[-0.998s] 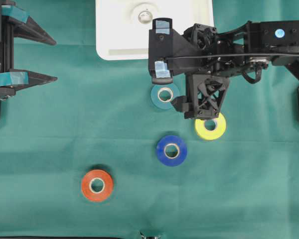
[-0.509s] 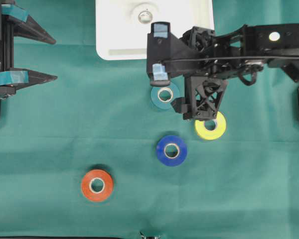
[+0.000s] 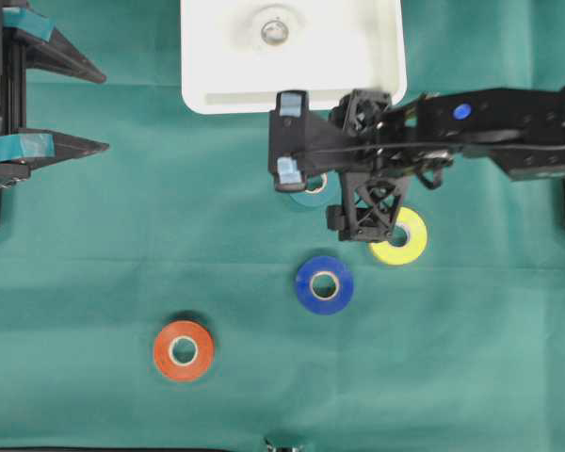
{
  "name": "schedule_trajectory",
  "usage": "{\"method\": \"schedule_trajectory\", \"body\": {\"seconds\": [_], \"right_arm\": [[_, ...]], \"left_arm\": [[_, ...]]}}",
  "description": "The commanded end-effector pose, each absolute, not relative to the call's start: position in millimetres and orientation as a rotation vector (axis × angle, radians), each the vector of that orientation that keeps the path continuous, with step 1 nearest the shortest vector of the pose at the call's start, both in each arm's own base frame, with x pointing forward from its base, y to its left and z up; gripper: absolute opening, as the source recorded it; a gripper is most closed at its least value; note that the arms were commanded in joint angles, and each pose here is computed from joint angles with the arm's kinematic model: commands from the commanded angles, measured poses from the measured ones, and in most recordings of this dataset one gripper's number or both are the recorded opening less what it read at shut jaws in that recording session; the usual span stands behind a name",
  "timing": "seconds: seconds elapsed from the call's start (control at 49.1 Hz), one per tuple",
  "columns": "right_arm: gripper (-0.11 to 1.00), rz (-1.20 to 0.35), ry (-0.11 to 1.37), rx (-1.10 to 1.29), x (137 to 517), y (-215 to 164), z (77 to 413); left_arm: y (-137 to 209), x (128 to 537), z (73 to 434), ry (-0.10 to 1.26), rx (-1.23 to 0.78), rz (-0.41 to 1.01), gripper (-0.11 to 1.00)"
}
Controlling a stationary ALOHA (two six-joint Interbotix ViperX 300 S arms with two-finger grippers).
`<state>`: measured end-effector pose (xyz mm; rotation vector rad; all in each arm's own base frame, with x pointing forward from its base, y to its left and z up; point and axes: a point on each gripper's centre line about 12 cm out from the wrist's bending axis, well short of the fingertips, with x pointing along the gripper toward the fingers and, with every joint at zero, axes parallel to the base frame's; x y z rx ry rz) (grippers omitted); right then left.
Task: Pick up the tape from a random location and place it into the white case.
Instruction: 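Lower the right gripper over the teal tape roll's rim, then close the right gripper on the teal tape roll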
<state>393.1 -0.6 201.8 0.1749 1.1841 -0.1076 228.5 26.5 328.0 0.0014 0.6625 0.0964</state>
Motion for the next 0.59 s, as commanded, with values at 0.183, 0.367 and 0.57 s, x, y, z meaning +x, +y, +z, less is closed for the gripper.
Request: {"method": "schedule_trajectory", "body": {"seconds": [0.183,0.367,0.57], "right_arm": [[0.93,-0.104,1.155,0.173,402.9,0.3,178.3],[0.93,-0.106,1.153,0.176,407.6,0.3,166.1],[0.93,-0.109,1.170,0.169,410.9,-0.8,151.0]], "left_arm": [[27.1,231.0,335.6,0.629,0.000,0.099,0.90],[27.1,231.1,335.7,0.627,0.000,0.099,0.90],[27.0,230.9,334.4,0.632,0.000,0.099,0.90]]}}
